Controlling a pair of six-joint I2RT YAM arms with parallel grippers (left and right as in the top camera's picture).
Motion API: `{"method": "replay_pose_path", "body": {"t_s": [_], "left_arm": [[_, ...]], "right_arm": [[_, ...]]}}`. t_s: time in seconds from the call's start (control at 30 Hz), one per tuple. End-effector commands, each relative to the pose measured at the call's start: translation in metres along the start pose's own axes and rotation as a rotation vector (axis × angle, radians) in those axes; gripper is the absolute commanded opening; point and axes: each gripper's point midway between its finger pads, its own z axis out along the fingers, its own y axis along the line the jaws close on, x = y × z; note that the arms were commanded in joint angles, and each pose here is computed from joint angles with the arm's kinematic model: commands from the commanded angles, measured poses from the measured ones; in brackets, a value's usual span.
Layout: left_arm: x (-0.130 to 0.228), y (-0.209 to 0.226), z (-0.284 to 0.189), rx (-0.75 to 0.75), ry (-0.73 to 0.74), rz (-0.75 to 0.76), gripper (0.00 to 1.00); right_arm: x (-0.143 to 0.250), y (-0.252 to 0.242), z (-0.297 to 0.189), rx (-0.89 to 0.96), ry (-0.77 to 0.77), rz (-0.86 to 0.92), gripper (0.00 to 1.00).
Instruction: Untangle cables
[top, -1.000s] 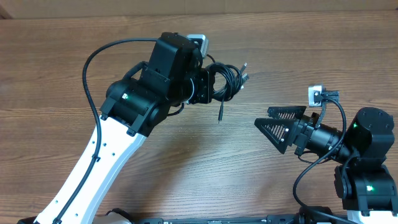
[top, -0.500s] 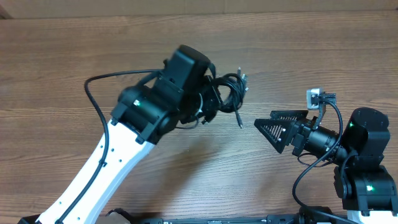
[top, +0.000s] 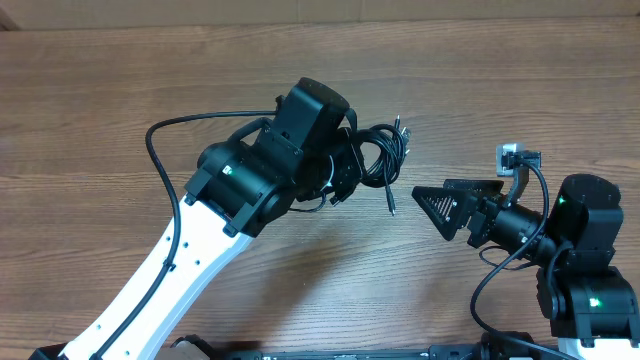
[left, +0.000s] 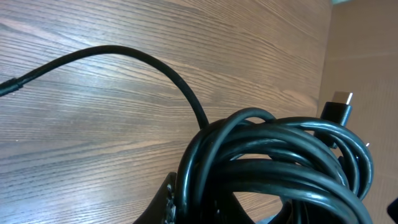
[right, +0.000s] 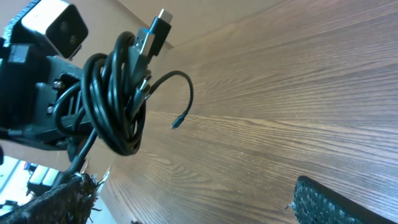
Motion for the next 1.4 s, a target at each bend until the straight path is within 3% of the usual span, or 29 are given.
{"method": "replay_pose_path", "body": {"t_s": [0.0,0.3,0.83,1.37], "left_arm": [[0.0,-0.019,-0.017,0.073,-0.02,0.049,0.04],[0.002,-0.049,-0.018,0.172,-0.057,0.083,0.04],[0.02,-0.058,-0.01,0.163,-0.04,0.073,0.04],[0.06,-0.066,-0.014,0.238,0.137,0.274,0.04]], "right_arm": [[-0.007,0.006,-0.003,-0.004,-0.019,-0.035,1.0],[-0.003,0.014,-0.003,-0.05,-0.001,-0.067,1.0],[-0.004,0.012,-0.003,-0.037,-0.003,-0.067,1.0],[-0.007,-0.017,-0.004,0.122,-0.036,-0.032,1.0]]}}
